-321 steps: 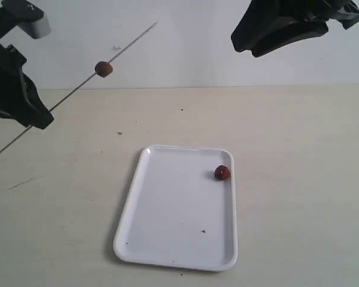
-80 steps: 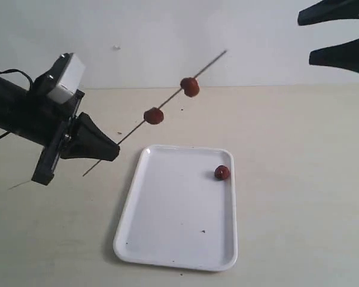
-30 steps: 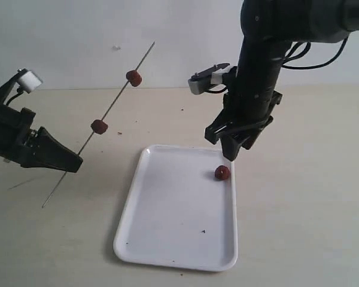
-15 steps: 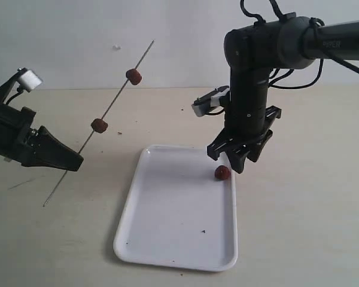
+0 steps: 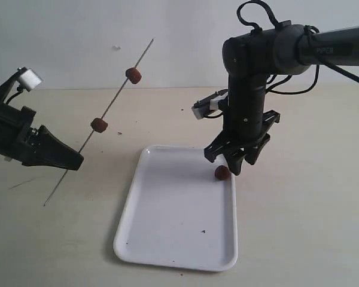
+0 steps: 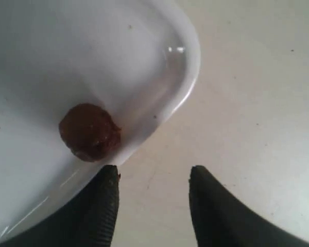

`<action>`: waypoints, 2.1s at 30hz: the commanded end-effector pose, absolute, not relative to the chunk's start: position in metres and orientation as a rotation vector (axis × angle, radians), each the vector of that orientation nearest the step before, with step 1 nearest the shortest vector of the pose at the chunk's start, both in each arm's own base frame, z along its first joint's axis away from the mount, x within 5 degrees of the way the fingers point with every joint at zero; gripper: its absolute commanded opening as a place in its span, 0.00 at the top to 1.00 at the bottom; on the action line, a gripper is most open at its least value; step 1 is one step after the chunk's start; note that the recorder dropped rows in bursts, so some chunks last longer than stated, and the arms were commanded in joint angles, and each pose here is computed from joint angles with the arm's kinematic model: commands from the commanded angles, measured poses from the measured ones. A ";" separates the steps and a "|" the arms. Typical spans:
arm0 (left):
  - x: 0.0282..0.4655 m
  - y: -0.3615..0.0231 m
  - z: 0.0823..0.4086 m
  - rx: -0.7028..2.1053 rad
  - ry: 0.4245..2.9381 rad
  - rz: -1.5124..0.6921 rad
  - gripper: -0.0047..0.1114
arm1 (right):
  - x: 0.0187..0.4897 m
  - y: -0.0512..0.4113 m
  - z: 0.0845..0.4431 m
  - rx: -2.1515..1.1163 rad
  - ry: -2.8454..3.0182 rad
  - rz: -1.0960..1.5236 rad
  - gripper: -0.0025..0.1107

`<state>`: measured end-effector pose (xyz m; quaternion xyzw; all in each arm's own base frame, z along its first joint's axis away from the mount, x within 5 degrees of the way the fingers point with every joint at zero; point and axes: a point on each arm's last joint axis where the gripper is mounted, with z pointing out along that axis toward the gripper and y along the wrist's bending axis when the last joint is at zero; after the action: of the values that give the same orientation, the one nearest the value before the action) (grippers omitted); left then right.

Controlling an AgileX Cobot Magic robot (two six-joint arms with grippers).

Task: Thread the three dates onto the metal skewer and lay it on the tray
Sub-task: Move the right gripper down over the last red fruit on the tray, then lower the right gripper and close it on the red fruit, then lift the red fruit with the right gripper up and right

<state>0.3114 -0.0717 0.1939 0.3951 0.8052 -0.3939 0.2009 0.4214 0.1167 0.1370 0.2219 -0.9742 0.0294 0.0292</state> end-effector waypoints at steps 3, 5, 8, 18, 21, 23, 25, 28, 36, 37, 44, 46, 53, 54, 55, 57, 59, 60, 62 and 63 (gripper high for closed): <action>0.313 -0.072 0.195 1.079 2.243 -1.115 0.96 | 0.425 0.123 0.142 0.656 -3.057 0.032 0.60; 0.313 -0.072 0.195 1.077 2.242 -1.116 0.96 | 0.424 0.124 0.142 0.647 -3.061 0.009 0.60; 0.313 -0.072 0.196 1.071 2.240 -1.119 0.96 | 0.423 0.128 0.142 0.647 -3.062 -0.013 0.60; 0.313 -0.073 0.196 1.059 2.234 -1.128 0.96 | 0.418 0.159 0.145 0.739 -3.070 -0.168 0.60; 0.313 -0.073 0.196 1.060 2.233 -1.130 0.96 | 0.418 0.160 0.145 0.724 -3.080 -0.180 0.60; 0.313 -0.073 0.196 1.061 2.233 -1.132 0.96 | 0.418 0.160 0.145 0.724 -3.080 -0.180 0.60; 0.313 -0.073 0.197 1.061 2.232 -1.134 0.96 | 0.418 0.160 0.145 0.724 -3.082 -0.180 0.60; 0.313 -0.073 0.197 1.062 2.232 -1.135 0.96 | 0.419 0.160 0.145 0.711 -3.090 -0.184 0.55; 0.313 -0.073 0.197 1.058 2.233 -1.137 0.96 | 0.421 0.160 0.125 0.632 -3.073 -0.158 0.54; 0.313 -0.073 0.197 1.058 2.233 -1.137 0.96 | 0.421 0.159 0.124 0.622 -3.074 -0.147 0.54; 0.313 -0.073 0.197 1.058 2.233 -1.137 0.96 | 0.421 0.155 0.119 0.629 -3.062 -0.064 0.57; 0.313 -0.073 0.197 1.058 2.233 -1.137 0.96 | 0.422 0.155 0.119 0.627 -3.066 -0.071 0.57; 0.313 -0.073 0.197 1.058 2.233 -1.137 0.96 | 0.420 0.155 0.119 0.620 -3.049 -0.074 0.72; 0.313 -0.073 0.197 1.058 2.233 -1.137 0.96 | 0.420 0.156 0.119 0.614 -3.049 -0.086 0.75; 0.313 -0.073 0.197 1.058 2.233 -1.137 0.96 | 0.419 0.157 0.119 0.602 -3.048 -0.109 0.76; 0.313 -0.073 0.197 1.058 2.233 -1.137 0.96 | 0.419 0.159 0.120 0.579 -3.050 -0.146 0.77; 0.313 -0.073 0.197 1.058 2.233 -1.137 0.96 | 0.421 0.162 0.124 0.562 -3.061 -0.179 0.77; 0.313 -0.073 0.197 1.058 2.233 -1.137 0.96 | 0.423 0.163 0.129 0.553 -3.069 -0.198 0.77; 0.313 -0.073 0.196 1.056 2.234 -1.132 0.96 | 0.425 0.165 0.140 0.526 -3.081 -0.224 0.77; 0.313 -0.073 0.196 1.055 2.234 -1.129 0.96 | 0.426 0.166 0.147 0.507 -3.088 -0.238 0.77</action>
<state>0.3125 -0.0727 0.1952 0.3865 0.8050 -0.3999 0.2067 0.4230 0.1629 0.1278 0.1741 -0.9828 -0.0608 0.0120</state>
